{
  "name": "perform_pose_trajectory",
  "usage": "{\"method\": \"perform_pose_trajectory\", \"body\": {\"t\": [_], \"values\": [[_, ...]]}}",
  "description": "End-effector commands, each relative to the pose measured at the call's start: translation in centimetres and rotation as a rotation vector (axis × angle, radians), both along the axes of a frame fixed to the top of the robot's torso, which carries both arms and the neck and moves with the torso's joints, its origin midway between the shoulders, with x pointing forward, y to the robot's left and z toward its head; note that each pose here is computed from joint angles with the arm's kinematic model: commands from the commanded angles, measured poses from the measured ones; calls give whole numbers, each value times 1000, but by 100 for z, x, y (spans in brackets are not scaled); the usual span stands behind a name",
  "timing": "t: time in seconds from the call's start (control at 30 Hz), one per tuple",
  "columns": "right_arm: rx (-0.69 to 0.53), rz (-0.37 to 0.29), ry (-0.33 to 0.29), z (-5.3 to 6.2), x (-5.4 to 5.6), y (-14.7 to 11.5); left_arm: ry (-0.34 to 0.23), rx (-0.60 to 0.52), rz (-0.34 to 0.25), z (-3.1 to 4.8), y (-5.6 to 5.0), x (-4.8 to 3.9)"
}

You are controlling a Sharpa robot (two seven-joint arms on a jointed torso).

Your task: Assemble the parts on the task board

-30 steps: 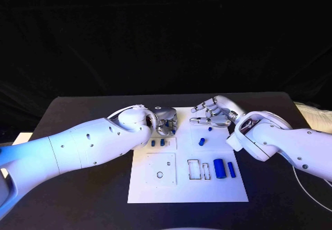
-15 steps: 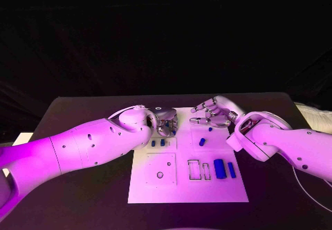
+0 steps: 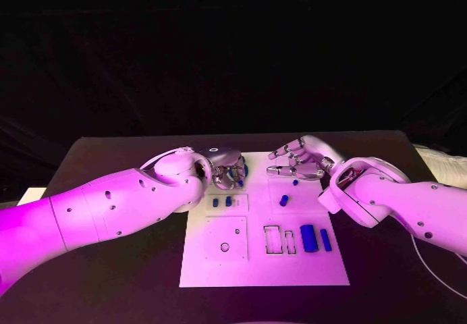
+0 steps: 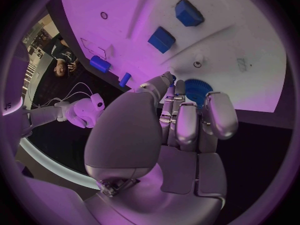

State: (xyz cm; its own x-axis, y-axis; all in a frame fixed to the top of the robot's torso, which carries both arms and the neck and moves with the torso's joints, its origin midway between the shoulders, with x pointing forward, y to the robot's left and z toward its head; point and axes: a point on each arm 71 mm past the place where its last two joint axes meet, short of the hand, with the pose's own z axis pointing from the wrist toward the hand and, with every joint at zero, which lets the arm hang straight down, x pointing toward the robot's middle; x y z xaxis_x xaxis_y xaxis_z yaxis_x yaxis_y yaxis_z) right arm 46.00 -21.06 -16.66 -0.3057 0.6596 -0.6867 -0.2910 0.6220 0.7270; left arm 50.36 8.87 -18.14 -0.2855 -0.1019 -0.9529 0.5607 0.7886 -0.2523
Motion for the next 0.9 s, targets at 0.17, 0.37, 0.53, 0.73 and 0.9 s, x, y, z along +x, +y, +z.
{"method": "perform_pose_trajectory", "body": {"t": [0.17,0.37,0.53,0.73,0.9], "values": [[-2,3,1,-10,2,1,-7,-64,42,127,212,-55],[-2,4,4,-19,2,2,3,-61,69,121,365,-53],[-1,5,5,-23,2,8,16,-55,78,69,394,-46],[-2,7,6,-26,1,10,33,-40,89,18,415,-30],[-2,7,7,-27,0,10,43,-29,91,-10,421,-25]]}}
